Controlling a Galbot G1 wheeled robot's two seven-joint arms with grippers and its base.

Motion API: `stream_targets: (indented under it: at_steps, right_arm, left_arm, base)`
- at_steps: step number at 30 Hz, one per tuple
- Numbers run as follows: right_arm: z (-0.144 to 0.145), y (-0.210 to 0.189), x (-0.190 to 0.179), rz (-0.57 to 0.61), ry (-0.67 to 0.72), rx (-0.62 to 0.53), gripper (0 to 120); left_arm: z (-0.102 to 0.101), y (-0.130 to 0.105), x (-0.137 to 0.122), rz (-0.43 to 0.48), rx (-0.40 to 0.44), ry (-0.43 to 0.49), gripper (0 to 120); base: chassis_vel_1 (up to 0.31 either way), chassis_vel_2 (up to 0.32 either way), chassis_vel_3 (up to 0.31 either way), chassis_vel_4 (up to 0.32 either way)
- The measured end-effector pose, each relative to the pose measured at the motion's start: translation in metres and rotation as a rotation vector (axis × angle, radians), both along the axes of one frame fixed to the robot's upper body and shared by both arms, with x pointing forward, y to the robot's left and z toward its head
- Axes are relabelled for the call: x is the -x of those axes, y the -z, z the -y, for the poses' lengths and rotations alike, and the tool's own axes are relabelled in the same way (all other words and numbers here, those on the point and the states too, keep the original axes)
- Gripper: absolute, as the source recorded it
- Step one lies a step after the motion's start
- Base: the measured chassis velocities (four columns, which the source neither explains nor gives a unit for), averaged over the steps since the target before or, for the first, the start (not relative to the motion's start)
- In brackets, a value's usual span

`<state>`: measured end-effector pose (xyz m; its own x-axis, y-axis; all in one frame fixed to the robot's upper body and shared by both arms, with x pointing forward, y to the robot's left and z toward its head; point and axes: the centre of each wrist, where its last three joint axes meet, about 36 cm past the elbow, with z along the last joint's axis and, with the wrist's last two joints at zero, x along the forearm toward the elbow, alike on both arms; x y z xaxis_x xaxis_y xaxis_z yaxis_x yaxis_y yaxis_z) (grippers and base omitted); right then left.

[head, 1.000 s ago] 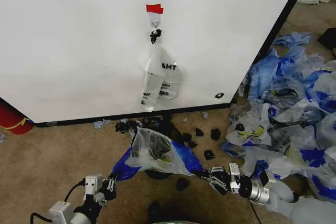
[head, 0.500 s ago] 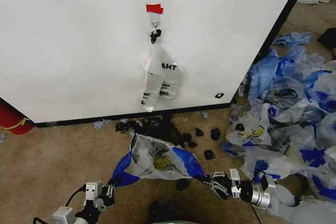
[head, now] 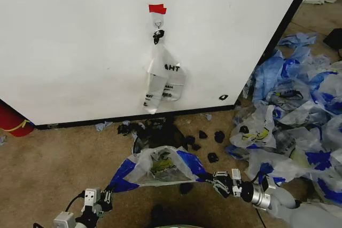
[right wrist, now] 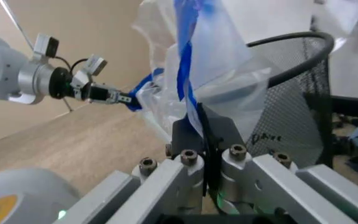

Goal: Pick up the garbage bag from the wall and place it over the trash bin.

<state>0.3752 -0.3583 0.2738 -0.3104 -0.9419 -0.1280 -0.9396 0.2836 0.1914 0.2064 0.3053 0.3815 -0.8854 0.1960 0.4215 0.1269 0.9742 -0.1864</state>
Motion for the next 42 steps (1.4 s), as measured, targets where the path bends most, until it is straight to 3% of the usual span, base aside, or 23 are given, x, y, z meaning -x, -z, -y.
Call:
stream_targets:
  at_steps: [10, 31, 42]
  right_arm:
    - [0.001, -0.003, -0.011, 0.014, 0.066, -0.009, 0]
    - [0.014, 0.004, -0.028, 0.024, 0.137, 0.028, 0]
    - [0.015, 0.014, -0.031, 0.012, 0.153, 0.04, 0]
  left_arm:
    - [0.014, 0.004, -0.014, 0.02, 0.057, -0.004, 0]
    - [0.025, 0.014, -0.046, 0.038, 0.092, -0.012, 0]
    - [0.028, 0.02, -0.045, 0.019, 0.088, 0.003, 0]
  base:
    - [0.0, 0.0, 0.0, 0.0]
    - [0.0, 0.0, 0.0, 0.0]
    - [0.0, 0.0, 0.0, 0.0]
